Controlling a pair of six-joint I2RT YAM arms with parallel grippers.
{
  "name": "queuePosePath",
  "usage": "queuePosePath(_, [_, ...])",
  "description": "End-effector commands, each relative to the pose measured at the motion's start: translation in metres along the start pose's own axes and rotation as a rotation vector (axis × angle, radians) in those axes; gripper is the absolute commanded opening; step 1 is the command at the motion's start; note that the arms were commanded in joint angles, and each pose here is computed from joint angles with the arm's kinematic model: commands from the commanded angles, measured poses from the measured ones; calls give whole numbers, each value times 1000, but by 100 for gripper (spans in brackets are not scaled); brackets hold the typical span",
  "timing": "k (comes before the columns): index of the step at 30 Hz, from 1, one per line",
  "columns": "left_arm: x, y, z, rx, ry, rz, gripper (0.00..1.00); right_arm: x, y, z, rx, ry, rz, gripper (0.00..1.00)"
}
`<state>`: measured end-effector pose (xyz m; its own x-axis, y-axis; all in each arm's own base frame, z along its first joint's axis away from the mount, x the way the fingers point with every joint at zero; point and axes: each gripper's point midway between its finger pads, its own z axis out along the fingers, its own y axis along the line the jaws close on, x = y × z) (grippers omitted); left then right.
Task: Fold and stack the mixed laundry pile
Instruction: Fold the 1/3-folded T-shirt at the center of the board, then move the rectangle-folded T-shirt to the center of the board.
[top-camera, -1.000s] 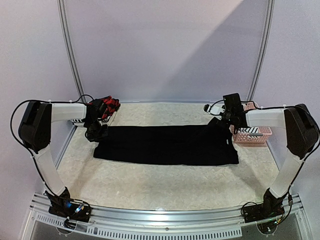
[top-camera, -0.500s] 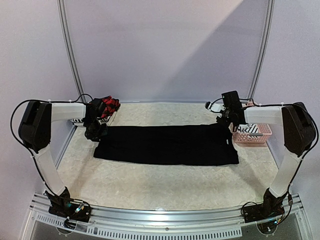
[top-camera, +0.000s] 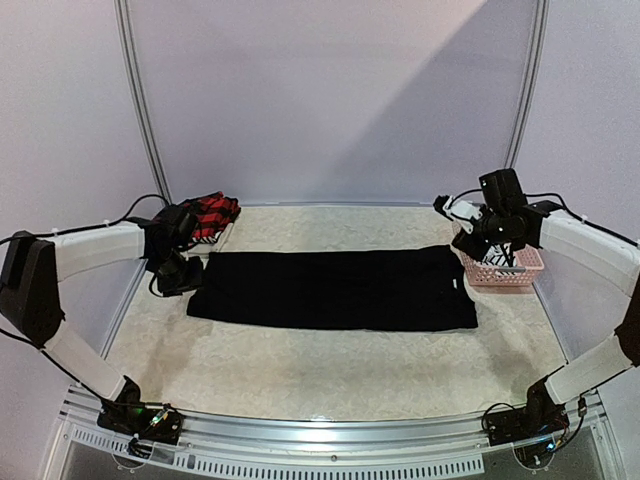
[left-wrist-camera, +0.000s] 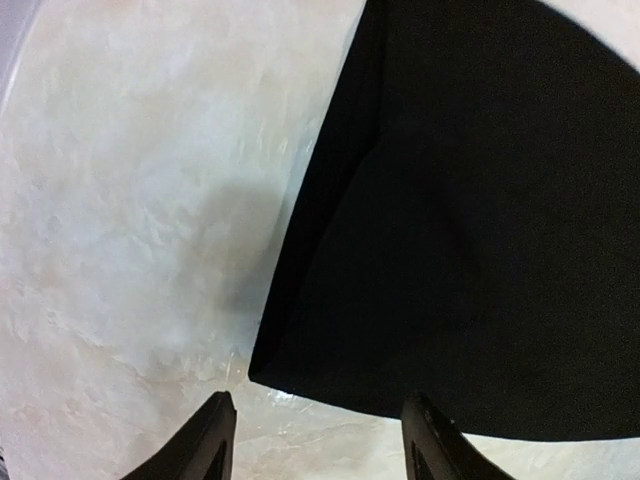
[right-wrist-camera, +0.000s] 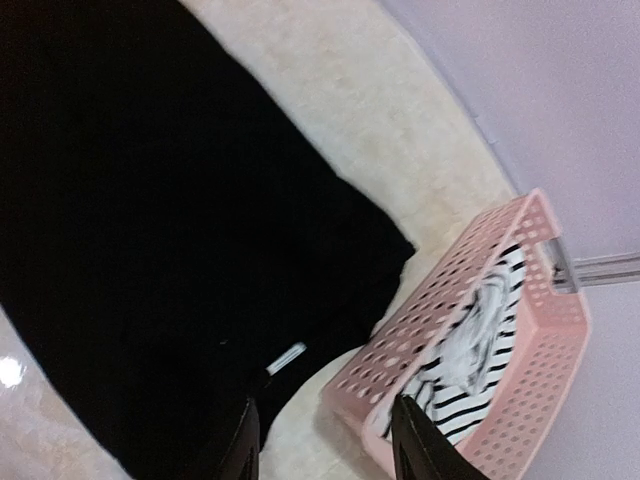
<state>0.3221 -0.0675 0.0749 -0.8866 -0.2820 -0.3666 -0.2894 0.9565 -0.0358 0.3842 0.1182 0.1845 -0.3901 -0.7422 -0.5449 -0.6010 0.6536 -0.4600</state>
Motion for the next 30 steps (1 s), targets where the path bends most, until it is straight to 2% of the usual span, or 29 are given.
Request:
queuePosePath(1, [18,-6,17,70,16,-46,59,72,75,4,-276,182,-46,46])
queuePosePath(6, [17,-3,32,57,9,-79,60,102,94,13,-328,259,-84,48])
queuePosePath(13, [20,-1,51,29,35,-84,54,119,105,30,-367,316,-115,48])
queuePosePath(23, [33,10,63,-7,81,-84,32,146,113,50,-371,405,-175,47])
queuePosePath(27, [42,17,59,-32,112,-70,23,157,117,55,-376,435,-198,37])
queuePosePath(29, [48,22,56,-47,129,-63,17,163,120,57,-388,452,-204,28])
queuePosePath(30, [52,24,55,-54,138,-60,14,166,122,59,-395,459,-211,20])
